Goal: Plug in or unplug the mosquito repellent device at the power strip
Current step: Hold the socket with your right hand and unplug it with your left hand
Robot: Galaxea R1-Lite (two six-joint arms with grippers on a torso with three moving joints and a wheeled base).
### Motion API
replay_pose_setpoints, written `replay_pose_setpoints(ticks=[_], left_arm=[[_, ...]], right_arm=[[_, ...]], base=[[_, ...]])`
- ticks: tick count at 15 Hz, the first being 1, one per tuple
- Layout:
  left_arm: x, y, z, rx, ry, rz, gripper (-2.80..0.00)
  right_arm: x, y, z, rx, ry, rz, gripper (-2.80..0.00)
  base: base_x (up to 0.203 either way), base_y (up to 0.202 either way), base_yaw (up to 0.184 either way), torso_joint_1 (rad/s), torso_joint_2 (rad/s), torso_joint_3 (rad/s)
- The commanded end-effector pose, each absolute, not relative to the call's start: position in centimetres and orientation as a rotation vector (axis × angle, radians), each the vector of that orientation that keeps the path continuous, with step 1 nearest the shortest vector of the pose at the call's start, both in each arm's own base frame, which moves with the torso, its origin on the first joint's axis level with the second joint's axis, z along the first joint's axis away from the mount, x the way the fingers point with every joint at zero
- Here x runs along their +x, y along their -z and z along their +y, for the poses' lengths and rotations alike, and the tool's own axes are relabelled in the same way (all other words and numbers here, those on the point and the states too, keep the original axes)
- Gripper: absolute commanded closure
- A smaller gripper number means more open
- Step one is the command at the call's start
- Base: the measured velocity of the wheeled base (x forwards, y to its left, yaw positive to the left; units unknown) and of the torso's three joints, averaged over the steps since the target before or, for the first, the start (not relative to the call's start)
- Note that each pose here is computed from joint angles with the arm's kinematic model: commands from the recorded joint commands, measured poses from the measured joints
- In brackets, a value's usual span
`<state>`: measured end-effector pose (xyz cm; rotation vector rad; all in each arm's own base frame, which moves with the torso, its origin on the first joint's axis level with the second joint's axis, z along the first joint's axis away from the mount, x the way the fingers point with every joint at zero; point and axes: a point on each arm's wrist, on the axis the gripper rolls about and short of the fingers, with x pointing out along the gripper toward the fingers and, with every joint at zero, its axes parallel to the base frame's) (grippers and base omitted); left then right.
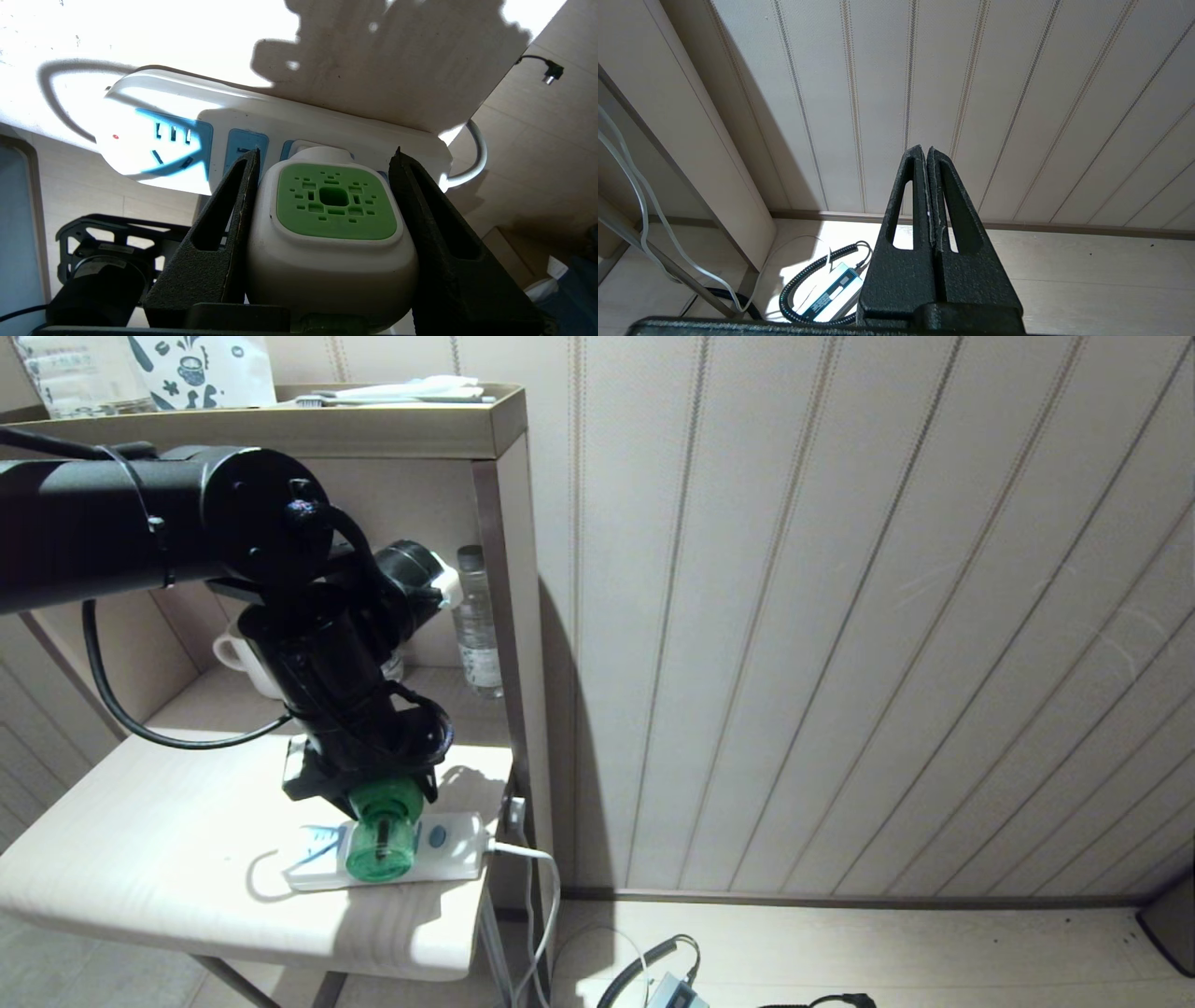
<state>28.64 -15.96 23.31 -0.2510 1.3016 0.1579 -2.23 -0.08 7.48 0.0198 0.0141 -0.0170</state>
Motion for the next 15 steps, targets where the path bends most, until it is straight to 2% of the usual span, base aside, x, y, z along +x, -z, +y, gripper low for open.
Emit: replay_pose_setpoints(ticks=[1, 15], left_arm=[[28.6, -23.2, -16.0, -0.248, -0.166, 1.307, 0.00], [27.3, -25.0, -15.2, -0.271, -0.148, 1.270, 0.00]], right_arm=[[-2.2, -7.5, -0.1, 0.020, 0.017, 0.014, 0.00], [-2.2, -7.5, -0.1, 0.019, 0.014, 0.013, 0.00]], base=[[0.000, 0.000, 0.000, 0.000, 0.00, 0.000], [0.000, 0.000, 0.000, 0.000, 0.00, 0.000]])
